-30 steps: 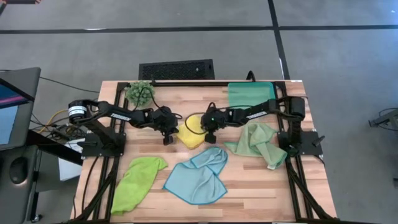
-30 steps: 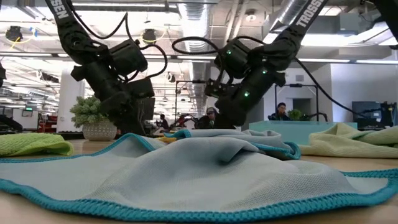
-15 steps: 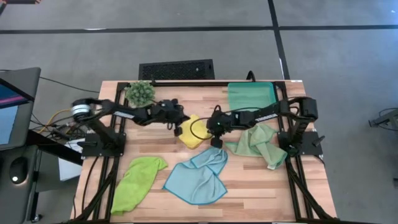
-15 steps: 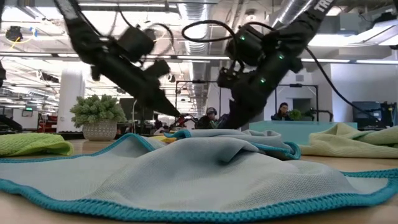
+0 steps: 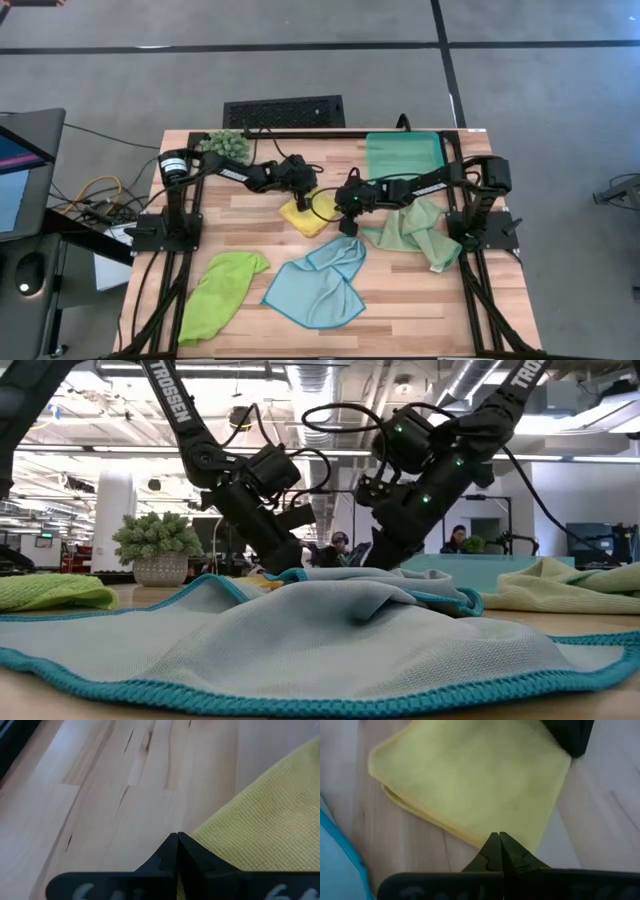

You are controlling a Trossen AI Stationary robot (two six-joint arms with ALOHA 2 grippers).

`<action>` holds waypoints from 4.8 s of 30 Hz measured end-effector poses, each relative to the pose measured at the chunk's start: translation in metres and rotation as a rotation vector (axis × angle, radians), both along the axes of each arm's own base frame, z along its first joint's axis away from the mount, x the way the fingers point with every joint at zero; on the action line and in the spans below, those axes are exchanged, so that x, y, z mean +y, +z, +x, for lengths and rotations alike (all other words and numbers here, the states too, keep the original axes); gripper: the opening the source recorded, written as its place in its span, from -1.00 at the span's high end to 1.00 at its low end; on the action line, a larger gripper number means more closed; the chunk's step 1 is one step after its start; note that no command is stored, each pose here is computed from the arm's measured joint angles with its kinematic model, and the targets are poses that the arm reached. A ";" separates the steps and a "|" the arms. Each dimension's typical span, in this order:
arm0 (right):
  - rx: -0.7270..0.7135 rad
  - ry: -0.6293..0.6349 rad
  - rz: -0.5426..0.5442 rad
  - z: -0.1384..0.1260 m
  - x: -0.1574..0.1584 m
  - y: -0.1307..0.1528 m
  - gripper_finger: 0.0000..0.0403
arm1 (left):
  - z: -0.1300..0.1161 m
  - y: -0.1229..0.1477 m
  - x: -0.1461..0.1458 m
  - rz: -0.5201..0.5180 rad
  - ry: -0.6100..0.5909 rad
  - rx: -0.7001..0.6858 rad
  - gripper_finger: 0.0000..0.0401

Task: Fold microfiber towels
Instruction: Fold the yellow microfiber cloth

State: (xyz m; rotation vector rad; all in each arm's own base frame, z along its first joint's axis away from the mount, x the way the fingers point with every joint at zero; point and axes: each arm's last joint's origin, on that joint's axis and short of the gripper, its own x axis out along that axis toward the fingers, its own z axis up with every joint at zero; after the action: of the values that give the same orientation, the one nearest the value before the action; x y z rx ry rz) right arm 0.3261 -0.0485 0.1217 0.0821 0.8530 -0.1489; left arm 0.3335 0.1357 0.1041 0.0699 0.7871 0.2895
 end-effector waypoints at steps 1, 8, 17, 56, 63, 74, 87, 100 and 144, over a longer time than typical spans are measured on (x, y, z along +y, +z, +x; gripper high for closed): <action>0.004 -0.006 0.001 -0.002 -0.002 -0.001 0.99 | 0.000 0.000 0.000 0.000 0.001 0.000 1.00; -0.007 -0.042 -0.005 -0.013 -0.013 -0.011 0.99 | -0.002 0.000 0.001 0.007 0.019 0.022 1.00; -0.139 0.020 -0.113 -0.006 -0.021 0.022 0.99 | -0.012 0.011 0.006 0.078 0.120 0.084 1.00; -0.259 0.062 0.043 0.050 0.037 0.013 0.98 | -0.118 0.032 -0.097 -0.139 -0.030 -0.276 1.00; -0.210 0.029 0.081 0.046 0.040 0.013 0.98 | -0.121 0.030 -0.098 -0.162 -0.035 -0.292 1.00; -0.234 -0.067 0.108 0.047 0.062 0.014 0.97 | -0.124 0.025 -0.101 -0.225 -0.177 -0.230 1.00; -0.234 -0.222 0.146 0.052 0.048 -0.012 0.98 | -0.109 0.020 -0.078 -0.106 -0.176 -0.232 1.00; -0.180 -0.264 0.185 0.050 0.049 -0.025 0.98 | -0.099 -0.011 -0.063 -0.130 -0.182 -0.116 1.00; -0.184 -0.271 -0.155 -0.013 0.107 0.090 0.97 | 0.045 0.001 -0.006 0.071 -0.157 0.054 1.00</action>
State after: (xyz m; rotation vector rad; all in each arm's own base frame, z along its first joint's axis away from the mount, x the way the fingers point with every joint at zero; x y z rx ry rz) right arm 0.3131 0.0589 0.2114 0.0648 0.6418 -0.4545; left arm 0.3788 0.1295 0.1049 0.2064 0.8200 0.1670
